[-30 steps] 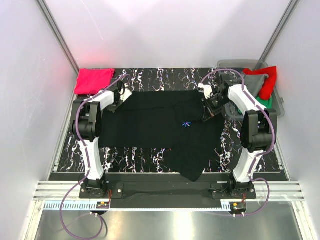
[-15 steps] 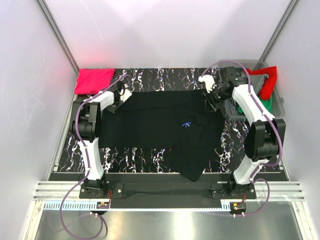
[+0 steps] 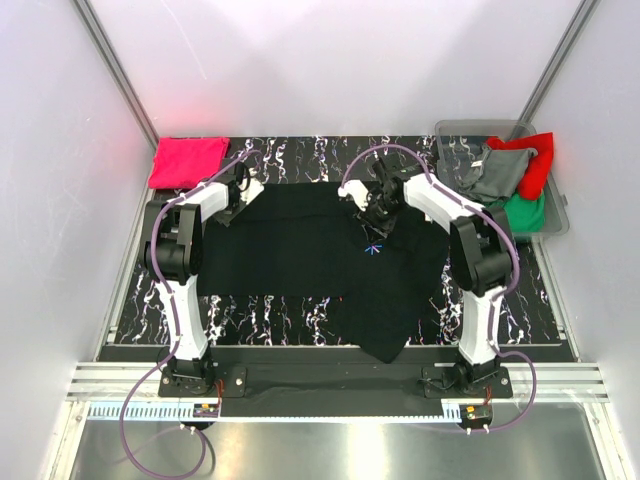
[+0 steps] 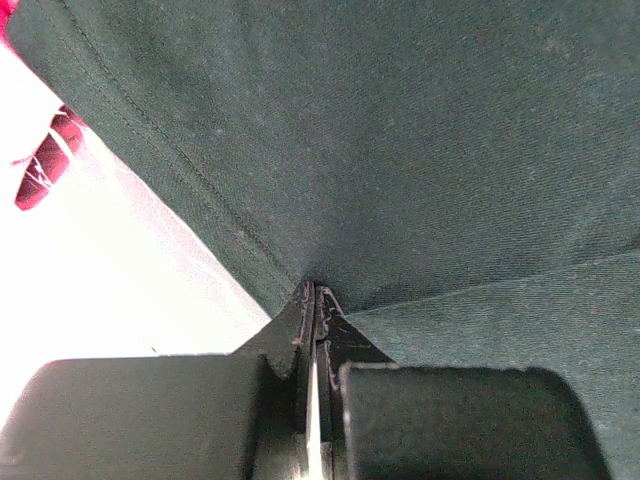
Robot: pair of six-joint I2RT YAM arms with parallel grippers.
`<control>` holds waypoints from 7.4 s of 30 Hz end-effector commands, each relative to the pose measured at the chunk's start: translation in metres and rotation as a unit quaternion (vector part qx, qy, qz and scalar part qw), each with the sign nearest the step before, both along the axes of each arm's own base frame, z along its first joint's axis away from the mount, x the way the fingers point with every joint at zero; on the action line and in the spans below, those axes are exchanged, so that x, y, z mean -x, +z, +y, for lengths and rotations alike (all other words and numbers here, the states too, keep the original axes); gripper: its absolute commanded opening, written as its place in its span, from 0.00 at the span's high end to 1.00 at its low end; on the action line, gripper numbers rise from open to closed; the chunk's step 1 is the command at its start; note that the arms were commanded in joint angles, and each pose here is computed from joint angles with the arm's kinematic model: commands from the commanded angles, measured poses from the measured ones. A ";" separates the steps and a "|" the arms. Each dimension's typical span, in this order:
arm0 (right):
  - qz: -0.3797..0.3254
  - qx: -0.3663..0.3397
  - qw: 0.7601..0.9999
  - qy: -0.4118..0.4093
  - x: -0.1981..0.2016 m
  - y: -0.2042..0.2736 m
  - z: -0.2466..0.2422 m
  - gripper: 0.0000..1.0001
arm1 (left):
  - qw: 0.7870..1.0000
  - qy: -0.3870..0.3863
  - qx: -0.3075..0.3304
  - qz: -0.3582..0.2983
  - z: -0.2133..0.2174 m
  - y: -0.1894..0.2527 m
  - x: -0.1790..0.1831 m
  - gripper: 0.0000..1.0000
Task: Fold and stack the t-shirts
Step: Fold the tshirt
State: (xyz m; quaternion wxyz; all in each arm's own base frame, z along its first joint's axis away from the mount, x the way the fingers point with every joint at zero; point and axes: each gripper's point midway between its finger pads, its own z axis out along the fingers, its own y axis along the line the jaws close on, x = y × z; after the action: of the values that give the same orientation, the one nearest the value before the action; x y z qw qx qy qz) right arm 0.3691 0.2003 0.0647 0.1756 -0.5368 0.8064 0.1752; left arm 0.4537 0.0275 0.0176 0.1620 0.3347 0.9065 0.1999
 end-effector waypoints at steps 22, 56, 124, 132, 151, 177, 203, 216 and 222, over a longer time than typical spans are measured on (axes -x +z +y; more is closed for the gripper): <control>-0.002 -0.018 1.000 0.021 -0.019 -0.024 0.053 0.62 | 1.000 0.002 -0.008 -0.002 0.004 0.005 0.000 1.00; 0.000 -0.005 1.000 0.015 -0.009 -0.016 0.053 0.92 | 1.000 0.004 -0.009 -0.001 0.004 0.004 0.000 1.00; -0.037 0.087 0.953 -0.287 -0.173 -0.037 -0.118 0.48 | 0.999 0.019 -0.045 -0.013 0.019 0.006 -0.056 1.00; -0.065 0.116 0.940 -0.316 -0.201 -0.049 -0.161 0.47 | 0.997 0.017 -0.071 0.006 0.024 -0.015 -0.088 1.00; -0.157 0.082 0.924 -0.340 -0.255 -0.014 -0.169 0.44 | 0.997 0.022 -0.055 -0.040 -0.004 0.024 -0.096 1.00; 0.179 -0.097 0.937 -0.285 0.034 0.016 -0.084 0.54 | 0.996 0.028 0.025 -0.079 -0.032 0.087 -0.030 1.00; 0.172 -0.110 0.929 -0.308 -0.041 -0.028 -0.076 0.59 | 0.998 0.022 0.004 -0.052 -0.029 0.068 -0.020 1.00; 0.200 -0.132 0.922 -0.303 -0.025 -0.023 -0.066 0.75 | 0.999 0.022 0.004 -0.049 -0.030 0.065 -0.020 1.00; 0.211 -0.140 0.919 -0.302 -0.019 -0.021 -0.062 0.85 | 0.999 0.020 0.004 -0.048 -0.032 0.064 -0.019 1.00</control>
State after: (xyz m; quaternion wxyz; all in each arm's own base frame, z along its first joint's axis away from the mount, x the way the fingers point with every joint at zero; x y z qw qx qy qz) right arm 0.3868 0.1279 0.0227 0.0991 -0.1819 0.9265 0.3140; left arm 0.4661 -0.0019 0.0718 0.1826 0.3087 0.9098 0.2088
